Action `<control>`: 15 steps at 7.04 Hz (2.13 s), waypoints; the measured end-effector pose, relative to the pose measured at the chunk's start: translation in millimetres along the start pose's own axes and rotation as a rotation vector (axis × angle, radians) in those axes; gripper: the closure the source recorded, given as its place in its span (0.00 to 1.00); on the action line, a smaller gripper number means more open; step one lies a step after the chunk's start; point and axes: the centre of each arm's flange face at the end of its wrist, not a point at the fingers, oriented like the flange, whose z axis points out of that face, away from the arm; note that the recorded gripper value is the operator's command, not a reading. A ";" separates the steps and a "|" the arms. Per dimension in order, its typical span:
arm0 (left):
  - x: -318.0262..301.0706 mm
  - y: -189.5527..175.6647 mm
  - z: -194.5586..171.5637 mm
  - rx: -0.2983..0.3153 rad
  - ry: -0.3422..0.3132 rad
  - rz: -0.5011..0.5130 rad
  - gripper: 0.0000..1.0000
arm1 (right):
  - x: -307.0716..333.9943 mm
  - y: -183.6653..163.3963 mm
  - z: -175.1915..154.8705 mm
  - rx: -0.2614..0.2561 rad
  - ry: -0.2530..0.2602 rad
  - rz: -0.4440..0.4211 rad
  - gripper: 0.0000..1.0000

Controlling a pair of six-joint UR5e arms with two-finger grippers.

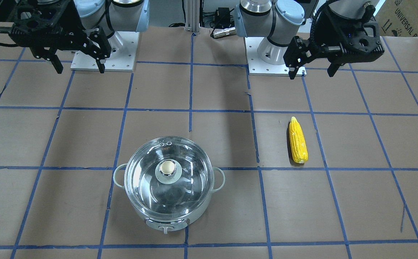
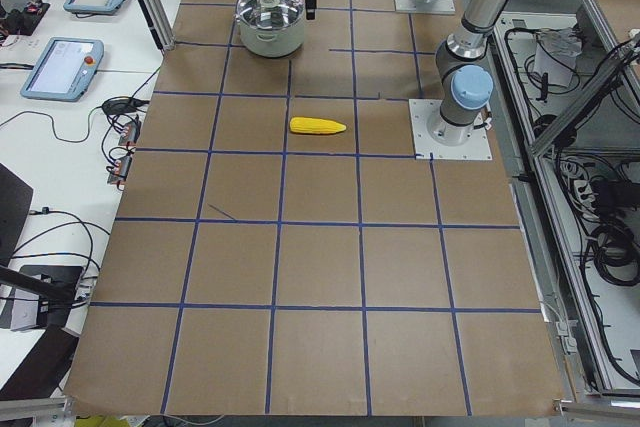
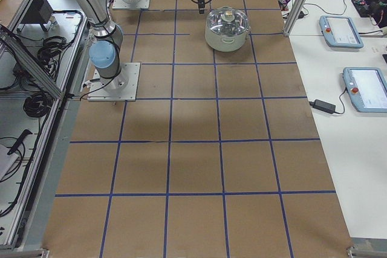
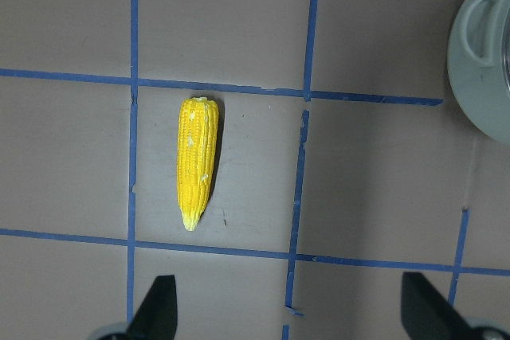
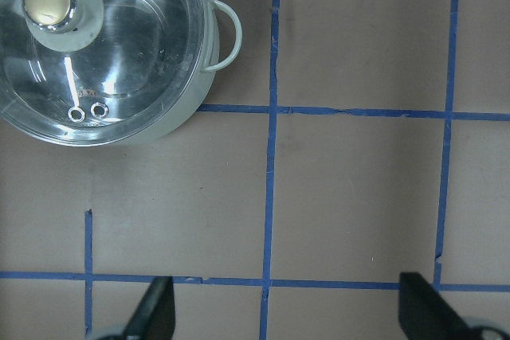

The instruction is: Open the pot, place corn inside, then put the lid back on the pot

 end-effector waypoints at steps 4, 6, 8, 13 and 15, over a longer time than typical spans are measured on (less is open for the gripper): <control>-0.3 4.7 0.4 0.002 -0.004 0.003 0.00 | -20.8 -1.2 2.1 0.020 -0.004 0.005 0.02; -0.5 4.5 3.4 0.002 -0.001 0.004 0.00 | -41.0 -8.4 8.8 0.048 -0.009 -0.015 0.03; -0.9 3.5 6.0 0.002 -0.003 0.001 0.00 | -74.4 -26.5 30.7 0.076 -0.020 -0.083 0.02; -2.0 1.7 8.2 -0.008 -0.004 -0.005 0.00 | -109.0 -53.6 87.3 -0.056 -0.036 -0.137 0.02; -3.4 -0.2 10.3 -0.011 -0.002 -0.003 0.00 | -115.1 -80.8 89.5 -0.057 -0.042 -0.137 0.02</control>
